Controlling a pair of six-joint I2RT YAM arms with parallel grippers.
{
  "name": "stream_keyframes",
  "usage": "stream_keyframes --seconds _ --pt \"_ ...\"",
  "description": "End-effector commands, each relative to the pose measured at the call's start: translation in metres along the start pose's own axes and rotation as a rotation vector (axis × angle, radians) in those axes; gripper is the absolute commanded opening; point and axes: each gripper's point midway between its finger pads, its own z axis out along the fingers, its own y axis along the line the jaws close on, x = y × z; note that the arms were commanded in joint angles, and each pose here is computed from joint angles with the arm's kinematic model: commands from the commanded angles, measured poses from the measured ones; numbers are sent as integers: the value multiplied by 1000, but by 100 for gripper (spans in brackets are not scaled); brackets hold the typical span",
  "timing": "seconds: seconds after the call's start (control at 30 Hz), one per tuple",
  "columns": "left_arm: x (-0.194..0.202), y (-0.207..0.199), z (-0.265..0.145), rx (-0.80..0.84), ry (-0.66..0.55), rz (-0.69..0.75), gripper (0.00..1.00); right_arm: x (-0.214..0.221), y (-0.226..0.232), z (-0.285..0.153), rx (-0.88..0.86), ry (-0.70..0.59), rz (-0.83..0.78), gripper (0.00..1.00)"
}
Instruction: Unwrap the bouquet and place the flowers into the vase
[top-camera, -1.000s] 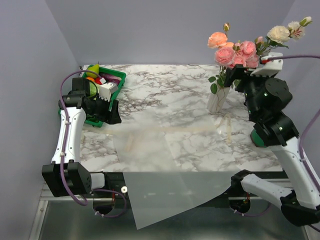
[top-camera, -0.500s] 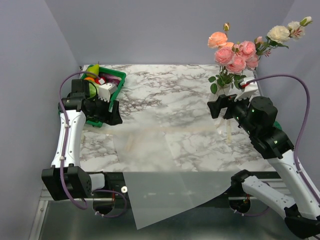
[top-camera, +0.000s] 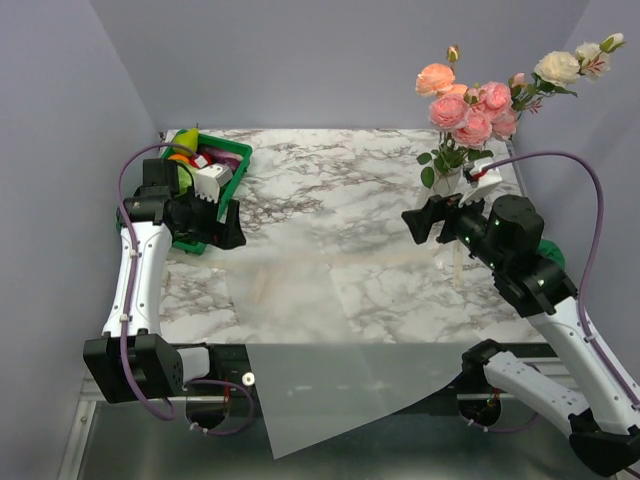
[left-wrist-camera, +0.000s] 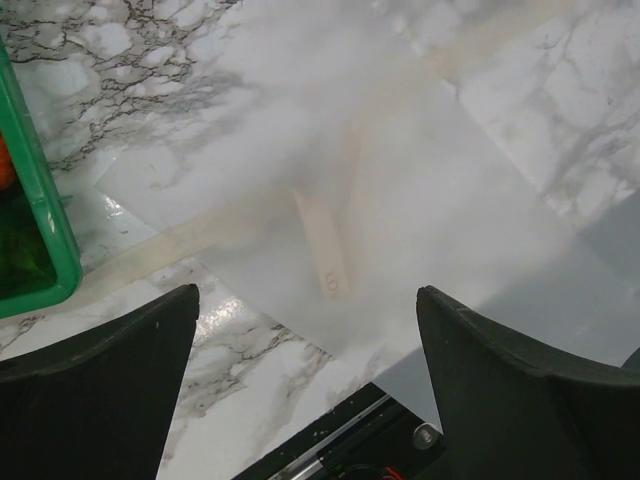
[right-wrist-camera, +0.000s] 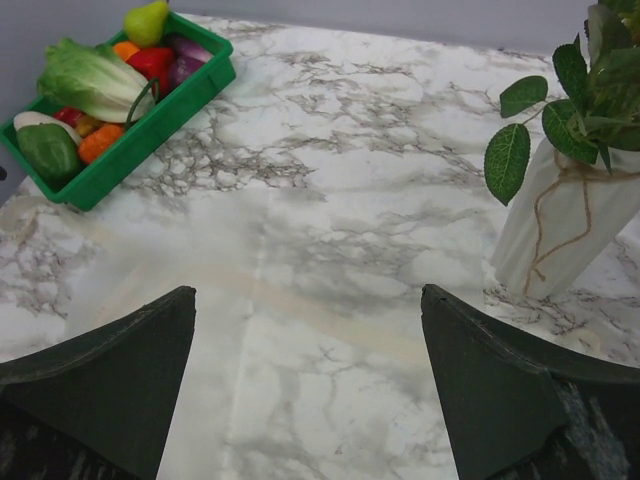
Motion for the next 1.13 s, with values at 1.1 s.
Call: stream_keyframes --seconds 1.1 --pt "-14 21 -9 -160 -113 -12 99 49 4 23 -35 112 69 100"
